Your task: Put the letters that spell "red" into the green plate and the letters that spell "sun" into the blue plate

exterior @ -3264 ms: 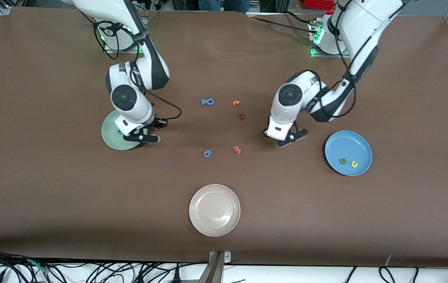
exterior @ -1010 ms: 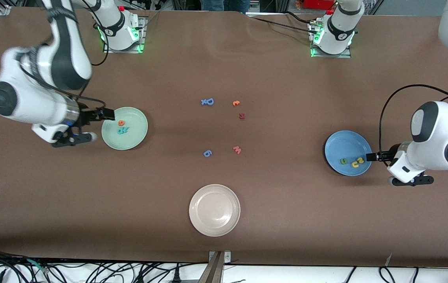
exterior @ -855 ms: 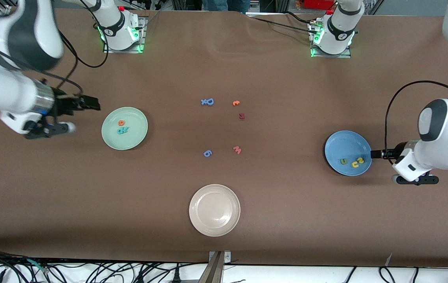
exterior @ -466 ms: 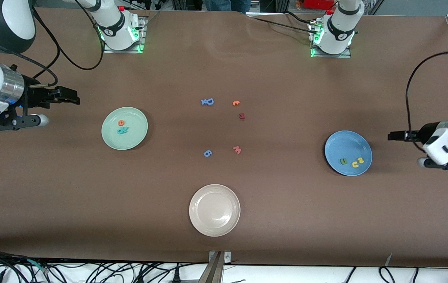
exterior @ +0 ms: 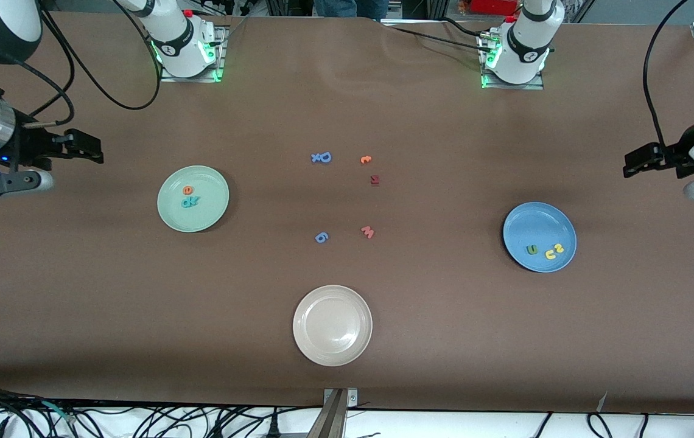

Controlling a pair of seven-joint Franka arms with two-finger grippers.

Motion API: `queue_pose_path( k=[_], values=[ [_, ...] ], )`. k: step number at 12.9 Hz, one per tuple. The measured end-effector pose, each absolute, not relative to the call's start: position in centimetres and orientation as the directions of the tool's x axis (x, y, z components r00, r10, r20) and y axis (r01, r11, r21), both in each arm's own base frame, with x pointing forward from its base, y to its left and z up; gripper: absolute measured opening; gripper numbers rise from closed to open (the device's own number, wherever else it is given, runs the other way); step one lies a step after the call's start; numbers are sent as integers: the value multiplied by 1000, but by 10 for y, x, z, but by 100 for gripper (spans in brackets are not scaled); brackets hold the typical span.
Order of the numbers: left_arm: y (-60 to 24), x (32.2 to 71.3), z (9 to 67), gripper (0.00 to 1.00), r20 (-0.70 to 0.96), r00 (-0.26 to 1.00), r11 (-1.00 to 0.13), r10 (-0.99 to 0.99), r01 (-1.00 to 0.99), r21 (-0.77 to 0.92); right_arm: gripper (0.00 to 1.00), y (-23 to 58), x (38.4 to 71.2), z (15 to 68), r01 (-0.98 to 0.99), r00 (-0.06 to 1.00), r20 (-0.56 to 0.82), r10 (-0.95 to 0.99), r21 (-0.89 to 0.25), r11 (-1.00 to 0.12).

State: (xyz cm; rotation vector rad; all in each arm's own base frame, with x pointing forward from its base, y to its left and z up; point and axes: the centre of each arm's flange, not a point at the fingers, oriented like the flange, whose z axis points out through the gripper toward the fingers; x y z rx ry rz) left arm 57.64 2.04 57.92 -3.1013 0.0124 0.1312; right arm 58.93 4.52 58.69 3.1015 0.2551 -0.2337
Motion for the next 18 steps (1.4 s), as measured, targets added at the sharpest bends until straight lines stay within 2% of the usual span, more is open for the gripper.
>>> queue_pose_path(
  k=[2, 5, 8, 14, 18],
  values=[
    [20, 575, 583, 100, -77, 997, -999, -6, -9, -37, 100, 36, 580, 602, 96, 988, -121, 94, 10, -995],
    [20, 575, 582, 100, -77, 997, -1000, -2, -5, -28, 100, 8, 557, 600, 23, 1000, -5, 23, -5, -1000],
    [22, 575, 582, 100, -77, 997, -1000, 4, 1, -27, 100, 2, 535, 608, 17, 1000, 3, 17, 12, -1000],
    [16, 580, 572, 100, -91, 996, -1000, -5, -7, -27, 100, 7, 543, 610, 19, 997, -76, 18, 18, -1000],
    [16, 582, 569, 100, -95, 996, -1000, -5, -7, -27, 100, 9, 546, 611, 14, 997, -75, 13, 16, -1000]
  ],
)
